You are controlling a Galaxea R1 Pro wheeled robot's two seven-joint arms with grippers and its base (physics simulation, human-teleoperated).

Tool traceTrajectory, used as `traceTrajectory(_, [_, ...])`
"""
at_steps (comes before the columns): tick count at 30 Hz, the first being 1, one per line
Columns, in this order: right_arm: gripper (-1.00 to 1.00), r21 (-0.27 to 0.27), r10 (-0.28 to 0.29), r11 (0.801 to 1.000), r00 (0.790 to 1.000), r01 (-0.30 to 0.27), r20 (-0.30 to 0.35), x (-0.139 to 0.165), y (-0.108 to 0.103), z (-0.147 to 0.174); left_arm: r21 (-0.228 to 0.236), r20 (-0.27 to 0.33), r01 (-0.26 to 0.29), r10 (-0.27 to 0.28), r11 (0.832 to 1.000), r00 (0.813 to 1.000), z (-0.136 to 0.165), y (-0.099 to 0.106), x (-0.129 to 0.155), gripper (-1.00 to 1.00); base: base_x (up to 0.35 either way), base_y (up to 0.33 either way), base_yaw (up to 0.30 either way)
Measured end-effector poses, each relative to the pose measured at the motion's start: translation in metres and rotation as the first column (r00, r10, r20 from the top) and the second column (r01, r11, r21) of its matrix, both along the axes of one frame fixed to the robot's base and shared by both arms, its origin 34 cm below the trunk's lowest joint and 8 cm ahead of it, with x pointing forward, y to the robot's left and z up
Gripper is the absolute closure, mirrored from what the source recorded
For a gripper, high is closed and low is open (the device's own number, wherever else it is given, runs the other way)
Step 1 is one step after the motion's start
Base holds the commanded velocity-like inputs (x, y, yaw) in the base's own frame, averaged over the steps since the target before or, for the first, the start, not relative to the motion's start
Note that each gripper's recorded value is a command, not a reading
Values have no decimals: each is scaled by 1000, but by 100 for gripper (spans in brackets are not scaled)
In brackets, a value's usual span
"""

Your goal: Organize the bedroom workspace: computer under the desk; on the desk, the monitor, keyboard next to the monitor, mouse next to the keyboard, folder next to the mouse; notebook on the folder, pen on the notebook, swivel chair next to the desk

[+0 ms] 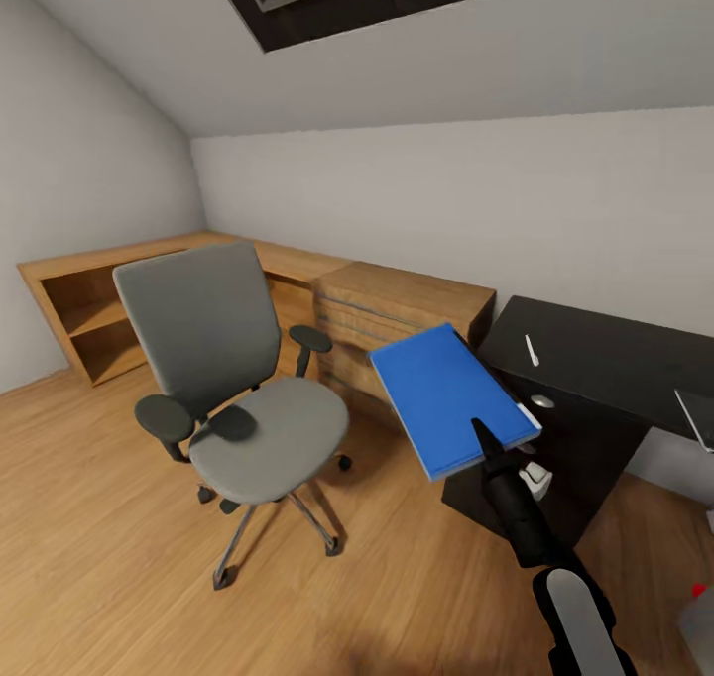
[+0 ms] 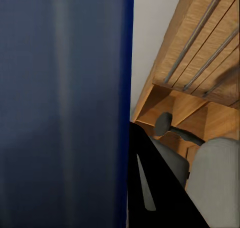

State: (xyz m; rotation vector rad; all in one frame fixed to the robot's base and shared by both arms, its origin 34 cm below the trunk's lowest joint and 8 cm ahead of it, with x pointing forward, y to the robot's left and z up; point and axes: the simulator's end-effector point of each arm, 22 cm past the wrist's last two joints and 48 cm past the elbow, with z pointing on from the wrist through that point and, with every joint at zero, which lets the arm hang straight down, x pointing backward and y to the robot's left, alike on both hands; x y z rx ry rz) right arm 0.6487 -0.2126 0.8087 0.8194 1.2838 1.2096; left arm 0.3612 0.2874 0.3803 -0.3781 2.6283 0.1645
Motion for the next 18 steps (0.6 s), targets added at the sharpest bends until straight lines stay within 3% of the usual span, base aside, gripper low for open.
traceTrajectory(5, [100, -11, -39, 999, 996, 38, -80, 5, -13, -8, -20, -19, -7, 6, 1000, 1000, 4, -15, -7, -100, 0, 0, -294])
traceTrajectory(10, [100, -15, -69, 998, 991, 68, -111, 7, -26, -6, -17, 20, -20, 21, 1000, 1000, 15, -18, -4, -100, 0, 0, -291])
traceTrajectory(11, [100, -17, -110, 994, 985, 109, -135, 7, -45, -10, -9, 27, -14, 14, 1000, 1000, 17, -17, -4, -100, 0, 0, -272])
traceTrajectory(13, [100, -19, -145, 989, 975, 144, -167, 6, -61, -15, 7, 28, 6, -6, 1000, 1000, 20, -16, -3, -100, 0, 0, -234])
traceTrajectory(18, [100, -36, -175, 985, 963, 171, -204, 6, -77, -15, 35, 20, 47, -48, 998, 999, 29, -15, -4, -100, 0, 0, -127])
